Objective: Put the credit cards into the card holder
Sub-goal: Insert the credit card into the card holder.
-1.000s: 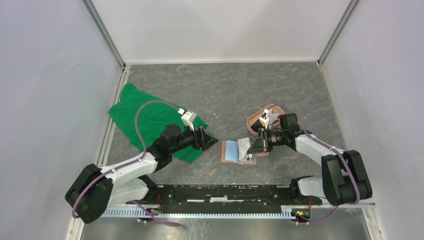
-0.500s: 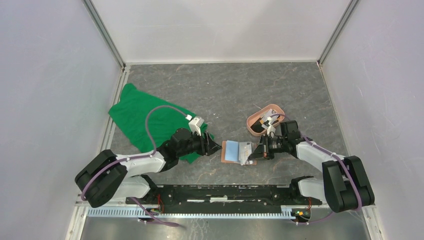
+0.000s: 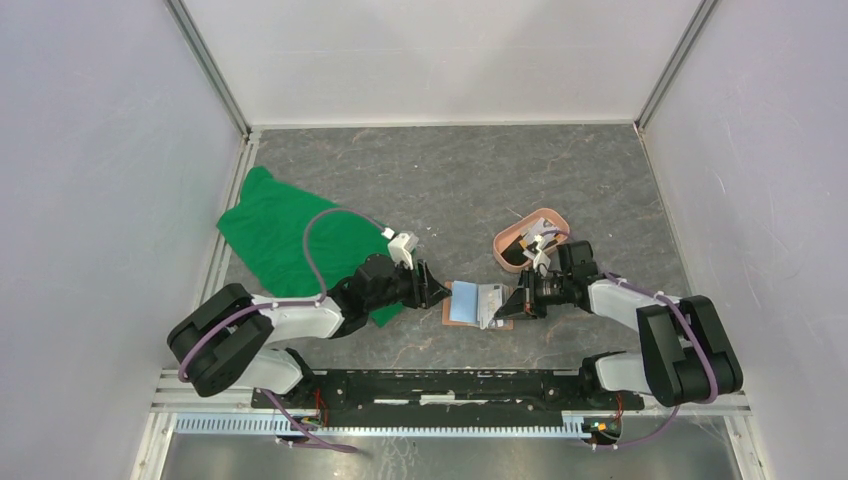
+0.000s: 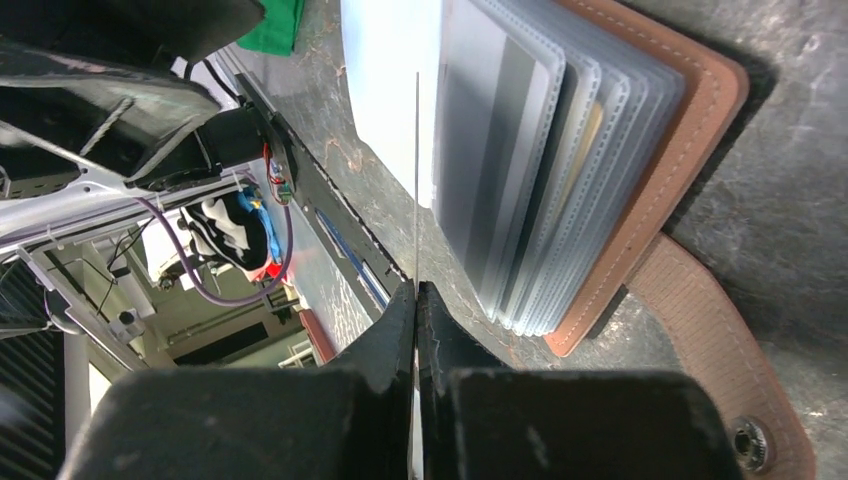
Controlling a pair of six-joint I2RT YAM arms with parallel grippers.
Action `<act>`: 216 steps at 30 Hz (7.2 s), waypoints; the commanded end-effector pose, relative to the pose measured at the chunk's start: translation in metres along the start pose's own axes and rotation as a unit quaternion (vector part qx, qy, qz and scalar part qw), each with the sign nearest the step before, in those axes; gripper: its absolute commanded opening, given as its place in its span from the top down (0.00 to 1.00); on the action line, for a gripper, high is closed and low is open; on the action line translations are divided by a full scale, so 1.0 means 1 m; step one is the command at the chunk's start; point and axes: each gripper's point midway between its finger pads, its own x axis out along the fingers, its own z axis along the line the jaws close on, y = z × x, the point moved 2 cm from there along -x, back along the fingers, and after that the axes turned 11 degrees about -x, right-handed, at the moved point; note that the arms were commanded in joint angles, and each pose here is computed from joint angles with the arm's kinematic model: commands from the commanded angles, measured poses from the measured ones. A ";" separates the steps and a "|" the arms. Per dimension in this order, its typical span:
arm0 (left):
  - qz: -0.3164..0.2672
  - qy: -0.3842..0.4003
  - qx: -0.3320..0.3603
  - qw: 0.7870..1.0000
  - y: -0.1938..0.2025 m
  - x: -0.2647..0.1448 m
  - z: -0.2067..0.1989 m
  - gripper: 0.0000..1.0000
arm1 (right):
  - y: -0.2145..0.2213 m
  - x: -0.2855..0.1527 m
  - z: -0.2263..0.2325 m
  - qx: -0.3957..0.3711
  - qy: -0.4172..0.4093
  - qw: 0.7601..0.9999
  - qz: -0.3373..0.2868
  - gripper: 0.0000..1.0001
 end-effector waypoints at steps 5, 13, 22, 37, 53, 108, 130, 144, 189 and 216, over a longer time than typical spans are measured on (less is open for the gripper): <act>-0.023 -0.005 0.014 1.000 -0.009 0.014 -0.008 0.44 | -0.007 0.005 -0.004 0.000 0.010 1.000 0.001 1.00; -0.015 -0.016 0.018 1.000 -0.001 0.023 -0.005 0.44 | -0.011 0.009 -0.003 -0.007 0.009 1.000 0.008 1.00; 0.003 -0.043 0.030 0.999 0.010 0.032 0.005 0.48 | -0.017 0.013 -0.006 -0.011 0.010 1.000 0.014 1.00; 0.039 -0.087 0.046 0.994 0.025 0.039 0.025 0.66 | -0.023 0.017 -0.009 -0.028 0.021 0.999 0.025 1.00; 0.060 -0.088 0.047 0.993 0.034 0.039 0.028 0.77 | -0.028 0.017 -0.018 -0.054 0.050 0.997 0.019 1.00; -0.008 -0.017 0.033 0.999 -0.016 0.019 -0.040 0.52 | -0.015 0.028 -0.023 -0.060 0.071 0.995 0.024 0.89; 0.033 -0.059 -0.062 0.996 -0.015 0.094 -0.061 0.54 | -0.016 0.029 -0.024 -0.061 0.073 0.995 0.025 0.88; 0.049 -0.150 0.023 0.987 -0.005 0.107 -0.039 0.42 | -0.017 0.029 -0.024 -0.062 0.072 0.995 0.027 0.88; 0.059 -0.240 0.136 0.959 0.006 0.106 -0.026 0.44 | -0.029 0.016 -0.019 -0.133 0.100 0.986 -0.004 0.55; -0.073 -0.147 0.157 0.974 -0.056 0.050 -0.082 0.43 | -0.062 -0.005 0.023 -0.463 0.052 0.885 -0.005 1.00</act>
